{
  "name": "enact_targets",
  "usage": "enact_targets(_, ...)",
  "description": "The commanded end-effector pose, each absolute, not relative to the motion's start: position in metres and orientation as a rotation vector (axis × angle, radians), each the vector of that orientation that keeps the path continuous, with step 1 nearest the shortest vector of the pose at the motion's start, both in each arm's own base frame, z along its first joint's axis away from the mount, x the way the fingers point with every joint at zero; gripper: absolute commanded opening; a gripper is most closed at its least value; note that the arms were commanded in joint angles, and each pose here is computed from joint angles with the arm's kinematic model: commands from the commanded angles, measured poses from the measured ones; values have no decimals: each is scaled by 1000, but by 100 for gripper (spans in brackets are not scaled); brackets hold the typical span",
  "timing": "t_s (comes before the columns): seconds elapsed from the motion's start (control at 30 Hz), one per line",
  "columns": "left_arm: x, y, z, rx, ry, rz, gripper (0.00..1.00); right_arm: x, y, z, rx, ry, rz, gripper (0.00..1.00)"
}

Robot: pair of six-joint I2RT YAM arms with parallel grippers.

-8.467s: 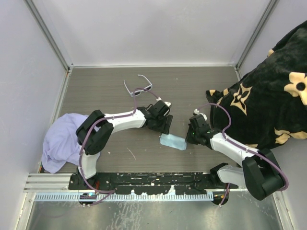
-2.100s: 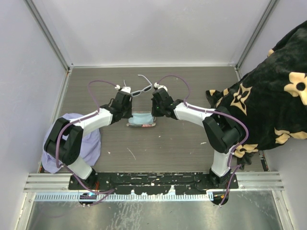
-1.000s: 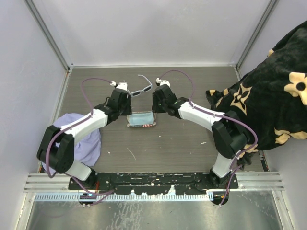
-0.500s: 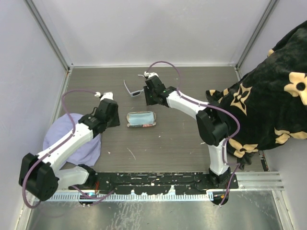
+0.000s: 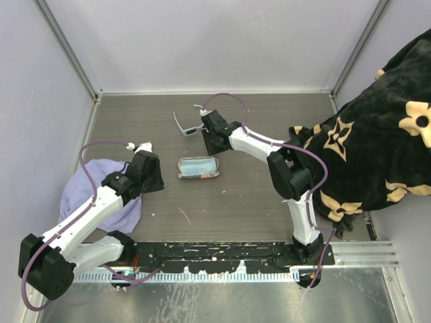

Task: Organize the sunglasses
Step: Place the glasses cleaning cloth in the sunglasses case, then adjust the sunglasses case at the center of the board.

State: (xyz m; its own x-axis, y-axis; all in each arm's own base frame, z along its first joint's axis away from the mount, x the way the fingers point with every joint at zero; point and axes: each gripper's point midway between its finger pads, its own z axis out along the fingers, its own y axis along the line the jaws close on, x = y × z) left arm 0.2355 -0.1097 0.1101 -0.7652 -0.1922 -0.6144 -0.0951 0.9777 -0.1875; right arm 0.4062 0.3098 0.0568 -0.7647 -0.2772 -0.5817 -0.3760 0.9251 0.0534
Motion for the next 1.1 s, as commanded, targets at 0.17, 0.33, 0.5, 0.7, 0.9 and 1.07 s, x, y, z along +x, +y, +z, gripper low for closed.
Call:
enact_targets(0.17,233,-114,109,-218,2451,-239,34,393,300,84,-421,2465,245,38)
enact_targets(0.33,232,-114,107,-220,2452,-243,34,383,296,87,-411,2466,244,37)
enact_targets(0.5,230,-113,104,-220,2460,-238,34,366,296,85,-415,2476,242,37)
enact_targets(0.7,231,-114,104,-215,2462,-240,34,347,296,80,-416,2490,230,37)
enact_targets(0.9,231,-114,104,-210,2463,-238,34,329,298,73,-434,2505,218,37)
enact_targets(1.07,231,-113,105,-209,2457,-233,34,314,303,70,-450,2506,218,37)
